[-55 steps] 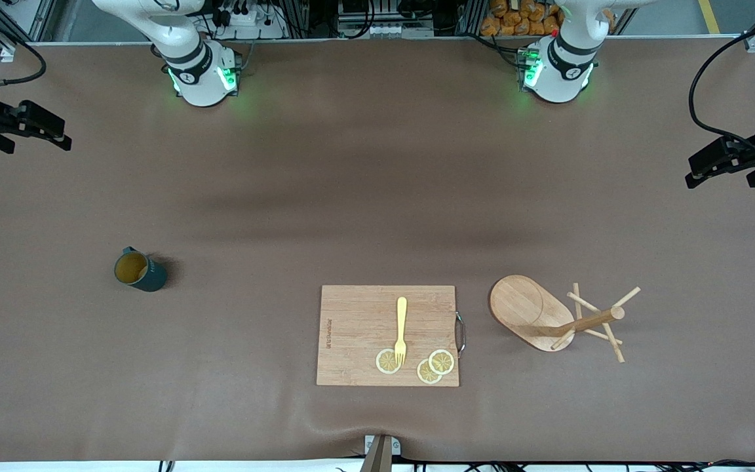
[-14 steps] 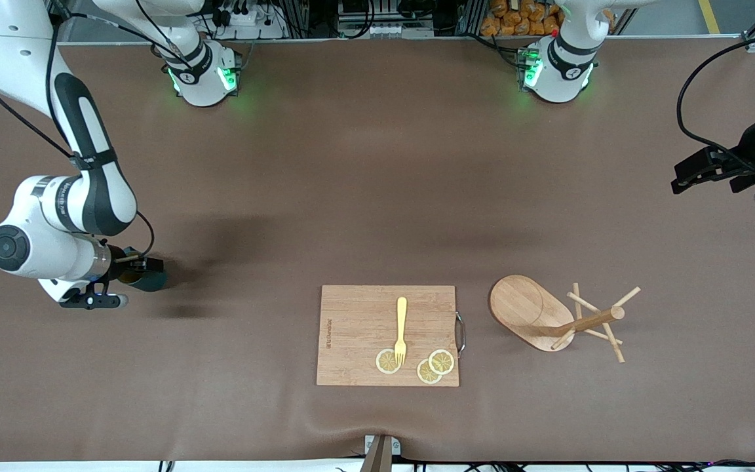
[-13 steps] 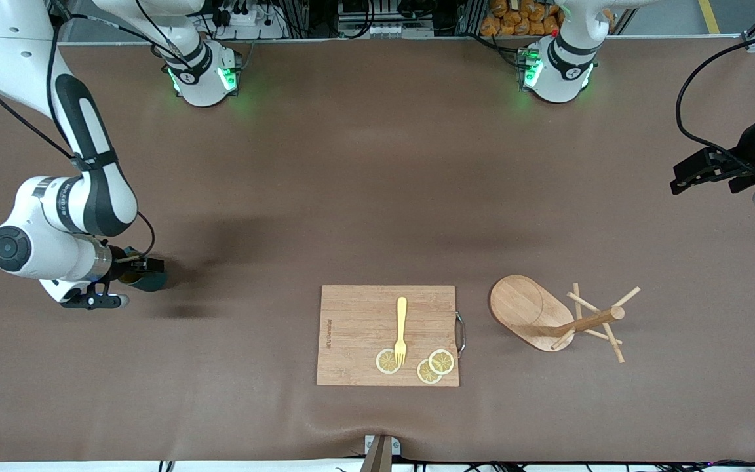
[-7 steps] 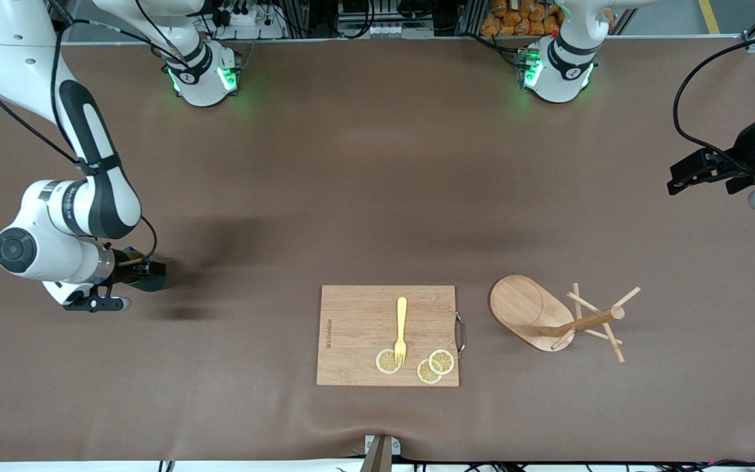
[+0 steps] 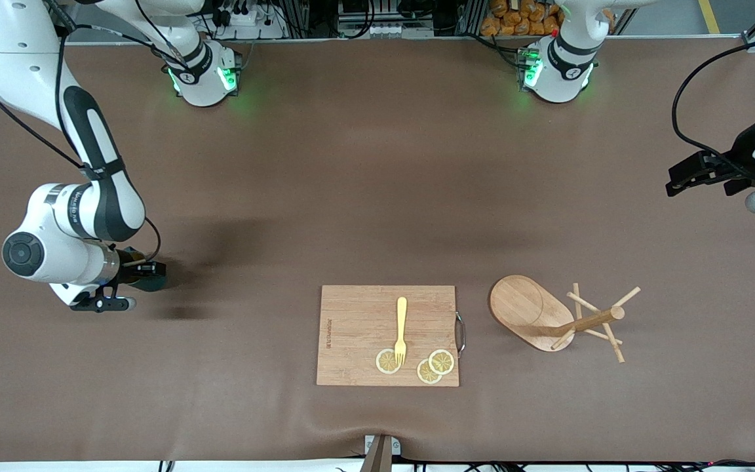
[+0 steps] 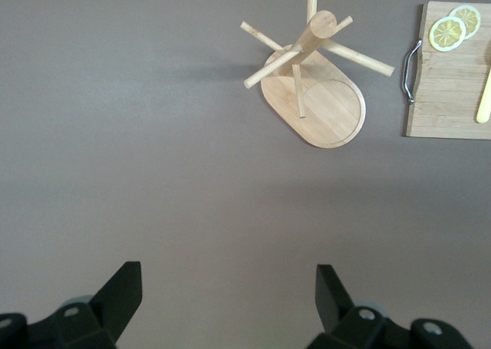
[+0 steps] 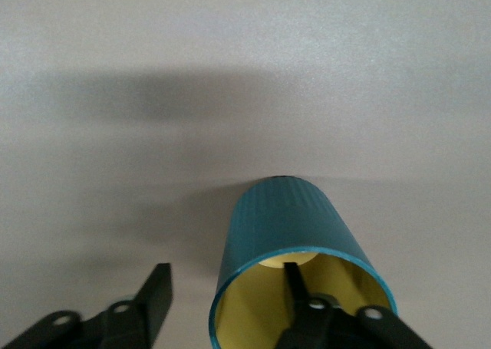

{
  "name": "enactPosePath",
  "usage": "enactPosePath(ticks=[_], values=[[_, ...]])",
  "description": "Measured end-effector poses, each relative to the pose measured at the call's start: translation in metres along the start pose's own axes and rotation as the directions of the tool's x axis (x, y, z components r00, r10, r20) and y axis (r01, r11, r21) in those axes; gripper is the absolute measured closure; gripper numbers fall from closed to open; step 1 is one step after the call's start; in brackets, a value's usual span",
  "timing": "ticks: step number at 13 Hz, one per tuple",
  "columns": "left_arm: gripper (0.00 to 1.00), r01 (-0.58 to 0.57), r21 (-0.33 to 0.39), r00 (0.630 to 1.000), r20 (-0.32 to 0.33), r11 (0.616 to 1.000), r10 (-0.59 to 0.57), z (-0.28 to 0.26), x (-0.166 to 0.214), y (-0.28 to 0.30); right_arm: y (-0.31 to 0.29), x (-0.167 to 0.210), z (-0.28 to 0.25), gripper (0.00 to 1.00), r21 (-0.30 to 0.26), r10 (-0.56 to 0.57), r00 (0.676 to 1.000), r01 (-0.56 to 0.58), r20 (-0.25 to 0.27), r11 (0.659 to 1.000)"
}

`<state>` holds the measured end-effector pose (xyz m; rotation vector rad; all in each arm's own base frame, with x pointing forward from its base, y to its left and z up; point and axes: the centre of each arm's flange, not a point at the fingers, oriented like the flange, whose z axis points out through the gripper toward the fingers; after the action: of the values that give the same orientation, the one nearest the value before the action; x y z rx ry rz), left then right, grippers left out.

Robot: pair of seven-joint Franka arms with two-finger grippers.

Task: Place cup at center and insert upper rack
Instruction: 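Reach the right gripper down and grasp the teal mug's rim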

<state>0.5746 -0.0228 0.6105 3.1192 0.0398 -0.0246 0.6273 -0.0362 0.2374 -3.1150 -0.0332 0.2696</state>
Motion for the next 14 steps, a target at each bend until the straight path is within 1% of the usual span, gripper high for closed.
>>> enactPosePath(ticks=[1, 2, 4, 5, 9, 11, 14], values=[[0.00, 0.000, 0.000, 1.000, 0.000, 1.000, 0.000, 0.000, 0.000, 0.000, 0.000, 0.000, 0.000, 0.55, 0.000, -0.020, 1.000, 0.020, 0.000, 1.000], [0.00, 0.000, 0.000, 1.000, 0.000, 1.000, 0.000, 0.000, 0.000, 0.000, 0.000, 0.000, 0.000, 0.64, 0.000, -0.033, 0.999, 0.033, 0.000, 0.999], [0.00, 0.000, 0.000, 1.000, 0.000, 1.000, 0.000, 0.000, 0.000, 0.000, 0.000, 0.000, 0.000, 0.89, 0.000, -0.041, 0.999, 0.041, 0.001, 0.999], [0.00, 0.000, 0.000, 1.000, 0.000, 1.000, 0.000, 0.000, 0.000, 0.000, 0.001, 0.000, -0.002, 0.95, -0.001, -0.041, 0.999, 0.041, -0.002, 0.999], [0.00, 0.000, 0.000, 1.000, 0.000, 1.000, 0.000, 0.000, 0.000, 0.000, 0.000, 0.003, -0.007, 0.95, -0.001, -0.044, 0.999, 0.044, -0.012, 0.999], [0.00, 0.000, 0.000, 1.000, 0.000, 1.000, 0.000, 0.000, 0.000, 0.000, -0.006, 0.008, -0.021, 0.95, -0.004, -0.056, 0.998, 0.056, -0.040, 0.998], [0.00, 0.000, 0.000, 1.000, 0.000, 1.000, 0.000, 0.000, 0.000, 0.000, -0.037, 0.012, -0.052, 0.95, -0.015, -0.105, 0.991, 0.104, -0.087, 0.994]])
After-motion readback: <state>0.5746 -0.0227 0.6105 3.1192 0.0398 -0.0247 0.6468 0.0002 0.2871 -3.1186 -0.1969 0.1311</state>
